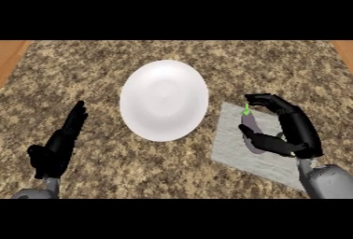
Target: Pick the cupcake from the placemat and place it in the plate
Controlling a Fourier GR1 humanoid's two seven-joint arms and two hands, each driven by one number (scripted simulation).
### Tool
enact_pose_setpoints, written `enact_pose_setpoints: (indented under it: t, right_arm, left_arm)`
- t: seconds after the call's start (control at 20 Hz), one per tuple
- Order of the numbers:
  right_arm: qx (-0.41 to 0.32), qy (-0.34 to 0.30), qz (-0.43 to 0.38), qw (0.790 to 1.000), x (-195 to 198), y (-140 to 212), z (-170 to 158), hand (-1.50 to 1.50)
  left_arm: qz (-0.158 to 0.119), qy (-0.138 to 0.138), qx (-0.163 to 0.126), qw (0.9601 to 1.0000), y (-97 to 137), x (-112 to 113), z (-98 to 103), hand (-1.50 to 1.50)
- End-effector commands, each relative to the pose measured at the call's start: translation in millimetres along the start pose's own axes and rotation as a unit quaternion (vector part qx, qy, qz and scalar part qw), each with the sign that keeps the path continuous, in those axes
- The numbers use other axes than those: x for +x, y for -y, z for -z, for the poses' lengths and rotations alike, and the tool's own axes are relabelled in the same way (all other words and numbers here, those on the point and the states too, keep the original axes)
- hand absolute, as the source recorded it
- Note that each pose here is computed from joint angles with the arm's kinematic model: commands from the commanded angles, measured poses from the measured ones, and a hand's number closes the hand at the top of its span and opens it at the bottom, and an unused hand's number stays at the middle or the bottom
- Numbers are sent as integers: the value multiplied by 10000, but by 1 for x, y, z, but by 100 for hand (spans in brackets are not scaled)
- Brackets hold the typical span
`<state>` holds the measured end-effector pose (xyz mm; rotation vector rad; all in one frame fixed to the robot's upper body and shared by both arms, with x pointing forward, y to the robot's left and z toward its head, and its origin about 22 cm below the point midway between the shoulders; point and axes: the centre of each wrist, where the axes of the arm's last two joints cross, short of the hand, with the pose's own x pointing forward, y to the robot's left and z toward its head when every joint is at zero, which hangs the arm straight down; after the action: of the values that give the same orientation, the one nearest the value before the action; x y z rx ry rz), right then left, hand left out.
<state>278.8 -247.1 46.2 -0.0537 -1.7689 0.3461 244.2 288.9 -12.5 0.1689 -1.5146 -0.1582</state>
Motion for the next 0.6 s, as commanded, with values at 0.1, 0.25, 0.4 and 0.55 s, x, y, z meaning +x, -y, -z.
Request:
enact_pose_setpoints:
  t: [0.1, 0.25, 0.4, 0.55]
  right_arm:
    - [-412, 670, -223, 9967, -17, -19, -51, -150]
    - [-652, 717, -854, 9916, -20, -3, -67, -150]
    - [-905, 644, -1097, 9877, -3, 35, -89, -150]
    - [-953, 462, -1500, 9830, 21, 38, -91, -150]
  left_arm:
    - [-165, -27, 45, 9998, -10, -4, 7, 0]
    - [-115, -92, 62, 9999, -9, -27, -4, 0]
    - [-175, -82, 91, 9998, -16, -17, 5, 0]
    - [-68, -20, 8, 10000, -14, -6, 3, 0]
